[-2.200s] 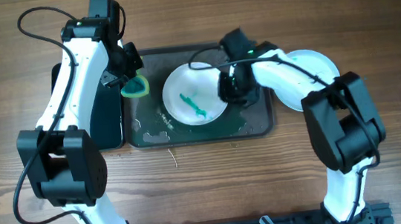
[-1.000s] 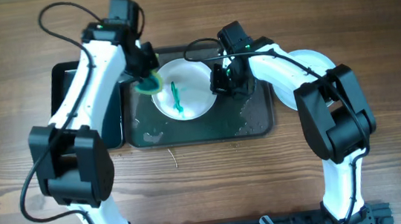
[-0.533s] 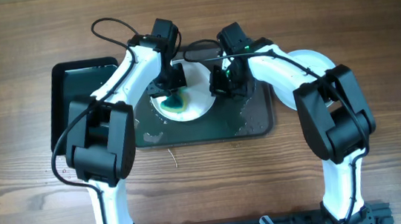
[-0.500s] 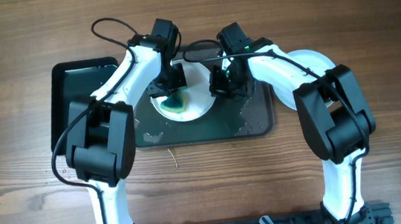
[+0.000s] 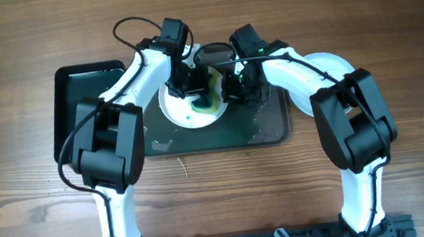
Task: Clean dirty plates on tray and stack at the side
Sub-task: 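Scrub the held plate with the sponge in the left gripper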
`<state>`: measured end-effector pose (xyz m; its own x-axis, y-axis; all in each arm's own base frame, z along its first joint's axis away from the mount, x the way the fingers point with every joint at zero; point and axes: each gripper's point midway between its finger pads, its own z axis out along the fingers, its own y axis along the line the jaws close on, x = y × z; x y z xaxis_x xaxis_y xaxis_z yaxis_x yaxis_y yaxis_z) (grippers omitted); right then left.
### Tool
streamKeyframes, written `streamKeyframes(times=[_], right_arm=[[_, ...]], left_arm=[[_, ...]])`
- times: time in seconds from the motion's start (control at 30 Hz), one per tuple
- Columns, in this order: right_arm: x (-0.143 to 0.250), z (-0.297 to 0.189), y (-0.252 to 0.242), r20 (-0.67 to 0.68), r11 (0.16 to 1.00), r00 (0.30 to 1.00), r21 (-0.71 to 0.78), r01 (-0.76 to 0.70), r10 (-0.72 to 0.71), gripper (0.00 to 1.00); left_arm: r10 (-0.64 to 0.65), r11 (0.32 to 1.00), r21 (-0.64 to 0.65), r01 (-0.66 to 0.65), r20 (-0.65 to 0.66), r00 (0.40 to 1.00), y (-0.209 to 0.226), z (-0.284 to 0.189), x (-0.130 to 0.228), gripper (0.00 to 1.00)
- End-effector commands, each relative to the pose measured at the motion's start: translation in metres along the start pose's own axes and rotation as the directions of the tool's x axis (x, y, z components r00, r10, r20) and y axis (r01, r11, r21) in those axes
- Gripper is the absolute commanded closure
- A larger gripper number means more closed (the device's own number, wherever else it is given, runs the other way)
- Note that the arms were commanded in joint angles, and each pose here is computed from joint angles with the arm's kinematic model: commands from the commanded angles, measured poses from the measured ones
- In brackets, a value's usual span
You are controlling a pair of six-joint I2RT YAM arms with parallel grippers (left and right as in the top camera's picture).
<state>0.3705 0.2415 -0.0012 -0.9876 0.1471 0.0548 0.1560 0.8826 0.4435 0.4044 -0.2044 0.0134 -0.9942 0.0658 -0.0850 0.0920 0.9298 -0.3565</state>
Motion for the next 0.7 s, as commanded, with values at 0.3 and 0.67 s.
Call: streamKeyframes(times=[0.3, 0.67], right_arm=[[0.019, 0.022, -0.025, -0.061, 0.997, 0.998, 0.08, -0.007, 0.011, 0.96], [0.019, 0.02, -0.022, -0.081, 0.999, 0.997, 0.037, 0.013, -0.01, 0.96]], left_arm=[[-0.274, 0.692, -0.643, 0.329, 0.188, 0.943, 0.122, -0.039, 0.025, 0.96], [0.119, 0.984, 0.149, -0.092, -0.179, 0.977, -0.016, 0.002, 0.044, 0.96]])
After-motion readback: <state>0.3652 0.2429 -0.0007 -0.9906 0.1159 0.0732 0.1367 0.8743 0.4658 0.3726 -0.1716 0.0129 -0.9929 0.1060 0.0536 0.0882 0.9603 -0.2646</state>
